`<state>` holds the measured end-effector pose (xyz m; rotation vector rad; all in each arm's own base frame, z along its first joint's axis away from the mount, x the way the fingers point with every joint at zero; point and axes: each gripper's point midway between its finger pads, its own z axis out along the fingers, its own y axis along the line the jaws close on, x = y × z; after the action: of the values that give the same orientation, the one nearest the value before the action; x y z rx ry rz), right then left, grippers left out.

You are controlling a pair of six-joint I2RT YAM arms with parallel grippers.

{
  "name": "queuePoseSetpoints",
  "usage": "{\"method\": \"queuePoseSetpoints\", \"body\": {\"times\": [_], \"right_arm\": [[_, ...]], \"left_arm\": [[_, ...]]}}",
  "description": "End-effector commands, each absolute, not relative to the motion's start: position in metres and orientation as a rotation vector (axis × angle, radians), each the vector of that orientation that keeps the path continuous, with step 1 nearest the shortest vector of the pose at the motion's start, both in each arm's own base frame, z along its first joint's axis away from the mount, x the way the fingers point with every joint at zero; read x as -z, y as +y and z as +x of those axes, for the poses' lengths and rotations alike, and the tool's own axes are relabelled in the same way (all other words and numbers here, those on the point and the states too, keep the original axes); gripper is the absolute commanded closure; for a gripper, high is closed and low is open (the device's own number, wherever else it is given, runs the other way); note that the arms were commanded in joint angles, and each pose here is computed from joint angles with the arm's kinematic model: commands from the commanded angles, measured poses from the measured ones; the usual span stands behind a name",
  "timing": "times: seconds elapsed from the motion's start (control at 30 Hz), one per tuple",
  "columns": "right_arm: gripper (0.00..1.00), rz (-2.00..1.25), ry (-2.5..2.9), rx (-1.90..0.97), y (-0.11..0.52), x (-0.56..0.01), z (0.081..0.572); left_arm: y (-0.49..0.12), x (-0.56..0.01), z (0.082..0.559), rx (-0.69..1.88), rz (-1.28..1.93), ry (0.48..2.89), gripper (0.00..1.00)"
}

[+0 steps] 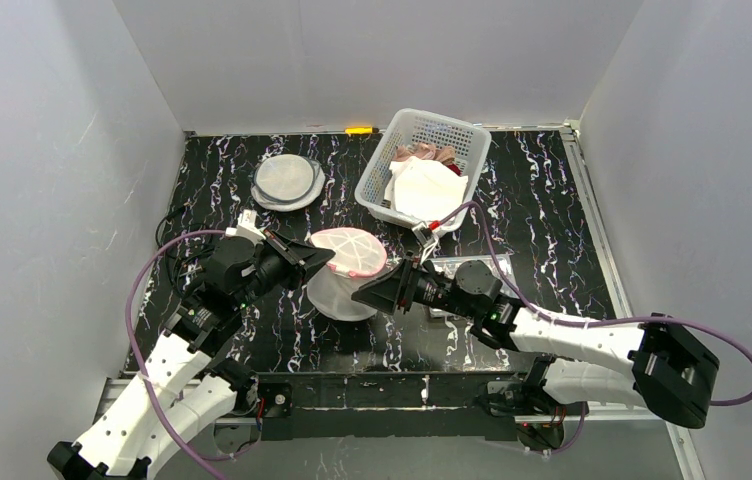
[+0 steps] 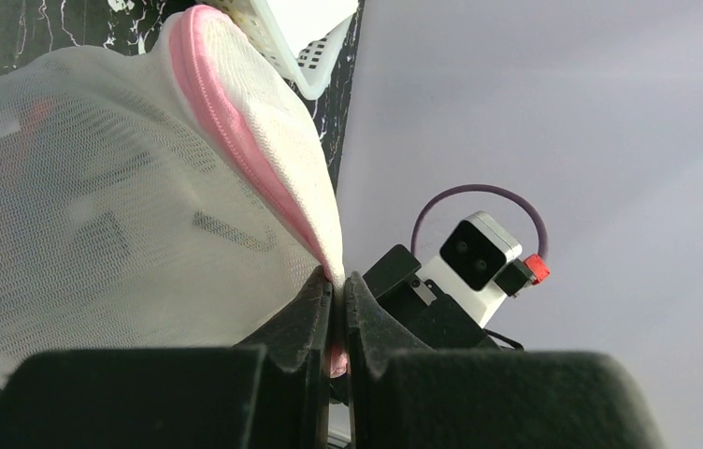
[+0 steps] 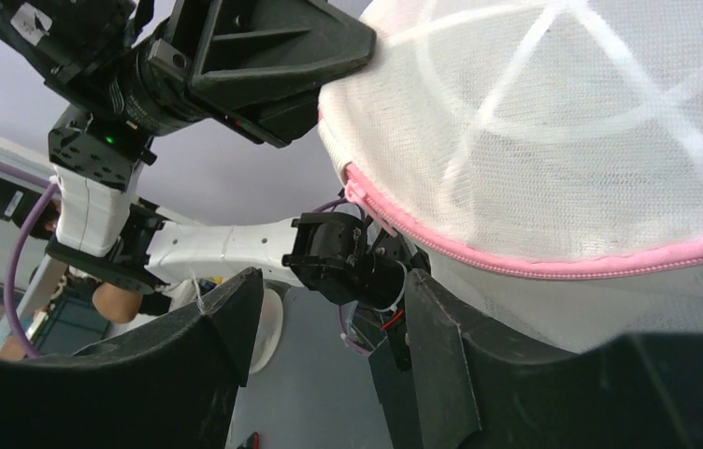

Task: Unzip the laundry bag and remove the bra
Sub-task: Unzip the laundry bag at the center of the board.

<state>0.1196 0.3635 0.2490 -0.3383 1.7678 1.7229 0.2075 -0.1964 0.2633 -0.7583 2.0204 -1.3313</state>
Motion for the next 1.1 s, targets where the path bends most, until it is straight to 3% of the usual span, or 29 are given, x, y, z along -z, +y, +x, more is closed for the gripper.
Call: {"method": "queuePoseSetpoints", "body": {"times": [0.0,0.77,1.07], "right_arm": [[0.36,-0.228,1.672,-1.760,0.365,-0.270,0.130],[0.38,-0.135,1.586,-1.798,0.370,-0.288,0.143],[0.49,-0.109,1.584,-1.822,0.374,-0.289,0.145]], "left_arm": [[-0.196,-0.287,0.207,1.384,-0.740,1.959,1.00],[-0.197,-0.274,0.208,1.385,-0.793,1.979,1.00],[-0.192,-0.271,0.208,1.361,-0.837,1.974,1.00]]}}
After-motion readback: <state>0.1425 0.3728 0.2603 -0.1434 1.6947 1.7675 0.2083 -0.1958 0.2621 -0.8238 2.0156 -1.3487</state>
